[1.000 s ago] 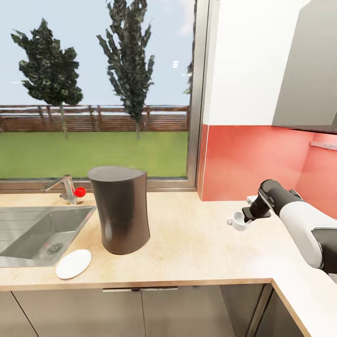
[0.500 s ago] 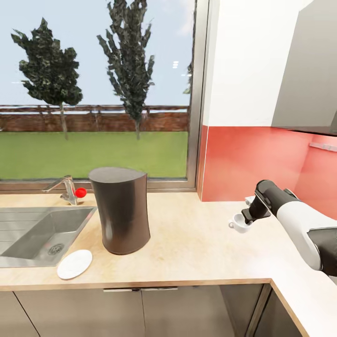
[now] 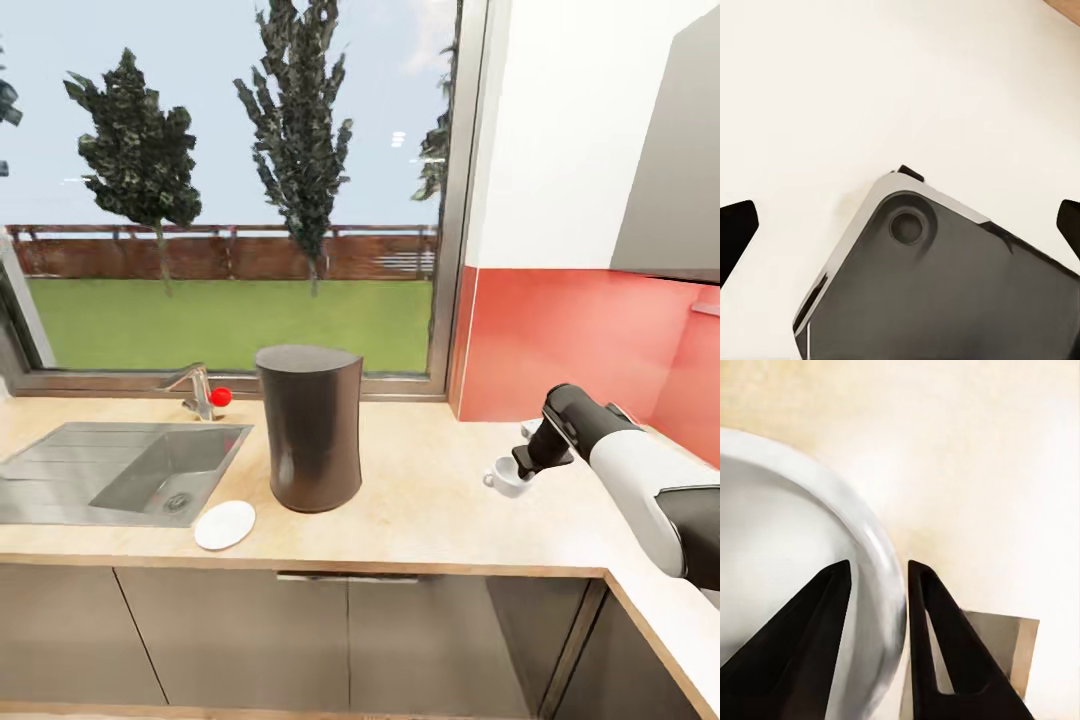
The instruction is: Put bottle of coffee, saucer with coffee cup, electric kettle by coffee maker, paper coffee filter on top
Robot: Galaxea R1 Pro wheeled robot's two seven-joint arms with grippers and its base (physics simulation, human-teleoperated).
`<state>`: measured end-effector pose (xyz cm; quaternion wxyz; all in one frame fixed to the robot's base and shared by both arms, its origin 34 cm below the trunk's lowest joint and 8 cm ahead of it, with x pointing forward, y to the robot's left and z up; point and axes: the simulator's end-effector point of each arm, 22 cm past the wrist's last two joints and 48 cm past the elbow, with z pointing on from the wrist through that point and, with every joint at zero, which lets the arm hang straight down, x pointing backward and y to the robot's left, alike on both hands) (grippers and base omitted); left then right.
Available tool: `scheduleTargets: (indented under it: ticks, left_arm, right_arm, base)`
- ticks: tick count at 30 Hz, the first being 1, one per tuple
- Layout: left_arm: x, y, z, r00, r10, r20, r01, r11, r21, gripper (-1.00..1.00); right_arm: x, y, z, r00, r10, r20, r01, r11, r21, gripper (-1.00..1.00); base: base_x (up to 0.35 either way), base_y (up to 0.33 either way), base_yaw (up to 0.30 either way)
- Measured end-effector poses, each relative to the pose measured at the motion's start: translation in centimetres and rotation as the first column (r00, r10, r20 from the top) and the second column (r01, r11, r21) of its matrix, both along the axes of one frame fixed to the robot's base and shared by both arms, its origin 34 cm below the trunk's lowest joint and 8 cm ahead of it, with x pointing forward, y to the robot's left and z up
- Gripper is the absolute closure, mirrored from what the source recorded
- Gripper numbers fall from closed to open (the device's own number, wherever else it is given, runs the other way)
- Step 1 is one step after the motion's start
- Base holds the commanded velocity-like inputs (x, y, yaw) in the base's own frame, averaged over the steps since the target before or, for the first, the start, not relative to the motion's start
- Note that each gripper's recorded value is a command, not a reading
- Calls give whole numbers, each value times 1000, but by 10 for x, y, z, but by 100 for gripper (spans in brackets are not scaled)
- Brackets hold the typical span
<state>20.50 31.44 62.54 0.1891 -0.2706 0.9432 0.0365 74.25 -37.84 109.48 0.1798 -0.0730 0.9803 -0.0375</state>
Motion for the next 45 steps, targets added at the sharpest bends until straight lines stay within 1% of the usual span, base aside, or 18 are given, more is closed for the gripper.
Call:
scheduleTargets:
  ticks: [10, 18, 21, 33, 45]
  left_arm:
    - [-2, 0, 0, 1000, 0, -4, 0, 1000, 0, -100]
    - [-3, -1, -1, 1000, 0, -8, 0, 1000, -1, -100]
    - [-3, -1, -1, 1000, -1, -7, 1, 1000, -1, -100]
    - [-3, -1, -1, 1000, 0, -7, 0, 1000, -1, -100]
    - [-1, 2, 0, 1000, 0, 0, 0, 1000, 6, -100]
  right_arm:
    - [-1, -1, -5, 1000, -2, -9, 2, 1000, 0, 100]
    - [-2, -3, -7, 1000, -6, -16, 6, 1000, -2, 100]
    - [-2, -4, -8, 1000, -7, -17, 7, 1000, -1, 100]
    - [-9, -7, -17, 999, -11, -46, 11, 1000, -18, 100]
    - [-9, -6, -17, 999, -10, -47, 9, 1000, -18, 100]
  base:
    - [-31, 306, 270]
    - [-152, 315, 272]
    - [-101, 228, 136]
    - [-8, 19, 26]
    - [0, 0, 260]
